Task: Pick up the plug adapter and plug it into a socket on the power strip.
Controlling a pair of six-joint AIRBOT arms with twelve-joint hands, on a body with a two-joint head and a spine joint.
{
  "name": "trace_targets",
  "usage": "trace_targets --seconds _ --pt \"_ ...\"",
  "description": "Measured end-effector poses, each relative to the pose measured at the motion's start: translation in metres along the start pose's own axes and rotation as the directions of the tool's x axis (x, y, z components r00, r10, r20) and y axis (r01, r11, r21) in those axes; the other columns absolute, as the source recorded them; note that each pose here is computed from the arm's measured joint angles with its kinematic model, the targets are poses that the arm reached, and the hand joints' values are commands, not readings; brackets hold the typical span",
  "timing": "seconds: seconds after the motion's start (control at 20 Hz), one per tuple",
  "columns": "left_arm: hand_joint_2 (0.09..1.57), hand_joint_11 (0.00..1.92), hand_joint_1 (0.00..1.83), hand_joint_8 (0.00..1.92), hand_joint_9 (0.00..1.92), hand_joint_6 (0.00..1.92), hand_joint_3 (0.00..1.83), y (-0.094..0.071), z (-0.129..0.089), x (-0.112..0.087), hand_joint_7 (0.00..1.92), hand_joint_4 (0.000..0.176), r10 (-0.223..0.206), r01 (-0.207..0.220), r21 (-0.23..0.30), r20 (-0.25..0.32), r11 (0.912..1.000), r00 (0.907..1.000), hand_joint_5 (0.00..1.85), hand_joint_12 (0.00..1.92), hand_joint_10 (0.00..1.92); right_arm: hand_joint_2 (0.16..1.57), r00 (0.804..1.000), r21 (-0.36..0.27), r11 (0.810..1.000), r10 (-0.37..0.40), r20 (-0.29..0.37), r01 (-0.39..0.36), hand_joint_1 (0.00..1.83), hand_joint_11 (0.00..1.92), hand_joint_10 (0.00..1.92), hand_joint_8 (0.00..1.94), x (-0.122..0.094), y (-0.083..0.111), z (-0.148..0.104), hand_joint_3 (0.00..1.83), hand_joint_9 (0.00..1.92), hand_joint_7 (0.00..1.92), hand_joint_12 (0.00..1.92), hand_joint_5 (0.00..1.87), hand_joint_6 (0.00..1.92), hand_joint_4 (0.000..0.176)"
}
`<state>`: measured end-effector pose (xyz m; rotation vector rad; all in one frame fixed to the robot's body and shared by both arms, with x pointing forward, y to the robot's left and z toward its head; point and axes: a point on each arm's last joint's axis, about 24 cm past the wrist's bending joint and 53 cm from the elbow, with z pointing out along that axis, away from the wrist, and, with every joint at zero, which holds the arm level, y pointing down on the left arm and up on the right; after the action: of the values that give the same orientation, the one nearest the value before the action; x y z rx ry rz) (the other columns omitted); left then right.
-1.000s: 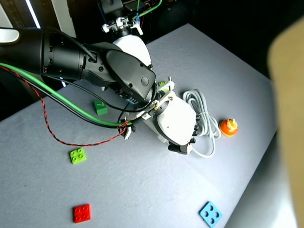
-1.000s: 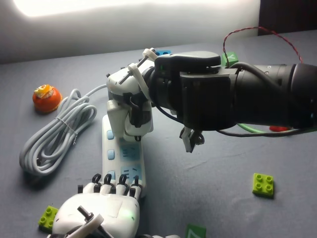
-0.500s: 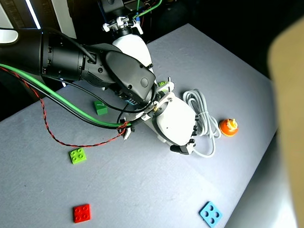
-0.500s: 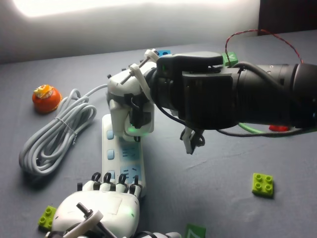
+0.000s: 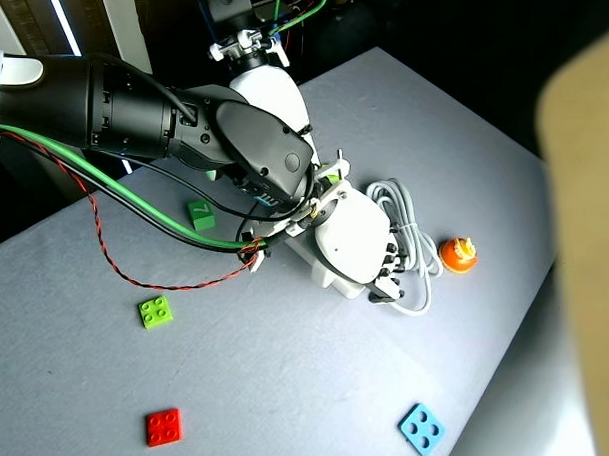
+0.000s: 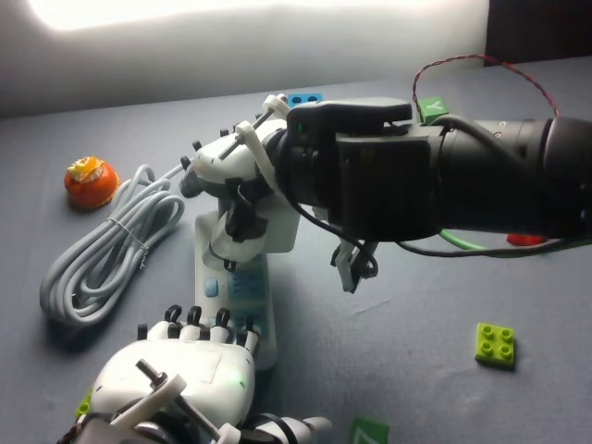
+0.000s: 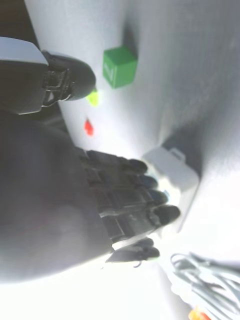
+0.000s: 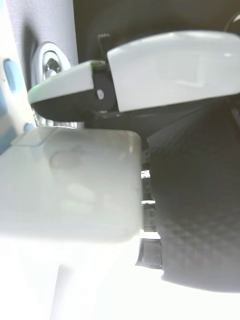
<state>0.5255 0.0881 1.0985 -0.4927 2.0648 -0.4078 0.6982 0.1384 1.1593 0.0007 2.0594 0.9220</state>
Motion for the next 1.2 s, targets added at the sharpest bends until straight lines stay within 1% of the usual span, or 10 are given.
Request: trace_targets --seconds 0.2,0.25,0.4,0.55,0.8,0.95,1.0,1.1,1.15,1.2 --pt "1.21 0.00 0.03 0.00 0.05 0.00 0.00 -0.006 0.000 -0.007 0.06 0.000 0.006 -0.006 0.015 0.012 0.9999 0.9999 0.05 0.24 0.00 1.02 1.000 -0.019 1.000 -0.004 0.025 0.005 0.72 0.00 0.00 0.00 -0.018 0.007 -0.013 0.00 0.16 0.16 0.59 0.14 0.00 0.000" --pt "1.22 0.00 0.03 0.00 0.03 0.00 0.00 -0.006 0.000 -0.008 0.04 0.000 0.004 -0.004 0.014 0.015 0.9999 0.9999 0.03 0.20 0.00 1.03 1.000 -0.026 1.000 -0.005 0.031 0.006 0.71 0.00 0.00 0.00 -0.023 0.010 -0.018 0.00 0.11 0.13 0.43 0.10 0.00 0.000" --pt "1.22 0.00 0.03 0.00 0.05 0.00 0.00 -0.010 0.001 -0.019 0.06 0.000 0.009 -0.009 0.017 0.040 0.9998 0.9992 0.06 0.26 0.00 0.99 0.998 -0.057 0.998 -0.014 0.054 0.017 0.66 0.00 0.00 0.00 -0.039 0.020 -0.038 0.00 0.04 0.05 0.20 0.04 0.00 0.000" --pt "1.22 0.00 0.02 0.00 0.04 0.00 0.00 -0.017 0.002 -0.029 0.05 0.000 0.027 -0.028 0.029 0.063 0.9992 0.9977 0.04 0.26 0.00 0.95 0.998 -0.066 0.998 0.000 0.057 0.003 0.64 0.00 0.00 0.00 -0.051 0.016 -0.066 0.00 0.01 0.02 0.16 0.02 0.00 0.000" --pt "1.23 0.00 0.03 0.00 0.02 0.00 0.00 -0.020 0.004 -0.052 0.03 0.000 0.055 -0.058 0.020 0.112 0.9981 0.9922 0.04 0.17 0.00 0.95 0.998 -0.014 1.000 -0.012 0.061 0.012 0.60 0.00 0.00 0.00 -0.051 -0.018 -0.121 0.00 0.00 0.03 0.18 0.02 0.00 0.000" --pt "1.23 0.00 0.02 0.00 0.05 0.00 0.00 -0.021 0.004 -0.061 0.07 0.000 0.057 -0.059 0.017 0.133 0.9981 0.9895 0.05 0.24 0.00 0.97 0.993 0.004 0.999 -0.040 0.109 0.039 0.59 0.00 0.00 0.00 -0.064 -0.033 -0.150 0.00 0.07 0.07 0.36 0.04 0.00 0.000" --pt "1.22 0.00 0.03 0.00 0.05 0.00 0.00 -0.020 0.004 -0.064 0.08 0.000 0.055 -0.057 0.013 0.136 0.9983 0.9892 0.06 0.24 0.00 1.01 0.992 0.010 0.999 -0.044 0.120 0.043 0.62 0.00 0.01 0.01 -0.067 -0.038 -0.159 0.00 0.19 0.21 0.70 0.19 0.01 0.000" --pt "1.22 0.00 0.05 0.00 0.05 0.00 0.00 -0.020 0.004 -0.073 0.07 0.000 0.064 -0.066 0.008 0.153 0.9978 0.9861 0.06 0.23 0.00 1.03 0.989 0.019 0.999 -0.048 0.143 0.045 0.61 0.00 0.01 0.01 -0.069 -0.044 -0.174 0.01 0.24 0.25 0.80 0.22 0.01 0.000" --pt "1.24 0.00 0.12 0.00 0.11 0.00 0.00 -0.021 0.004 -0.080 0.15 0.000 0.074 -0.076 0.004 0.168 0.9971 0.9830 0.13 0.31 0.00 1.07 0.985 0.011 0.998 -0.066 0.160 0.065 0.57 0.00 0.03 0.01 -0.070 -0.042 -0.183 0.00 0.33 0.35 0.97 0.30 0.01 0.000" --pt "1.25 0.10 0.31 0.01 0.44 0.02 0.00 -0.023 0.004 -0.086 0.47 0.000 0.091 -0.091 -0.005 0.173 0.9958 0.9808 0.44 0.80 0.03 1.14 0.977 -0.001 0.995 -0.101 0.187 0.103 0.51 0.23 0.13 0.06 -0.072 -0.038 -0.193 0.01 0.63 0.61 1.39 0.51 0.05 0.000"
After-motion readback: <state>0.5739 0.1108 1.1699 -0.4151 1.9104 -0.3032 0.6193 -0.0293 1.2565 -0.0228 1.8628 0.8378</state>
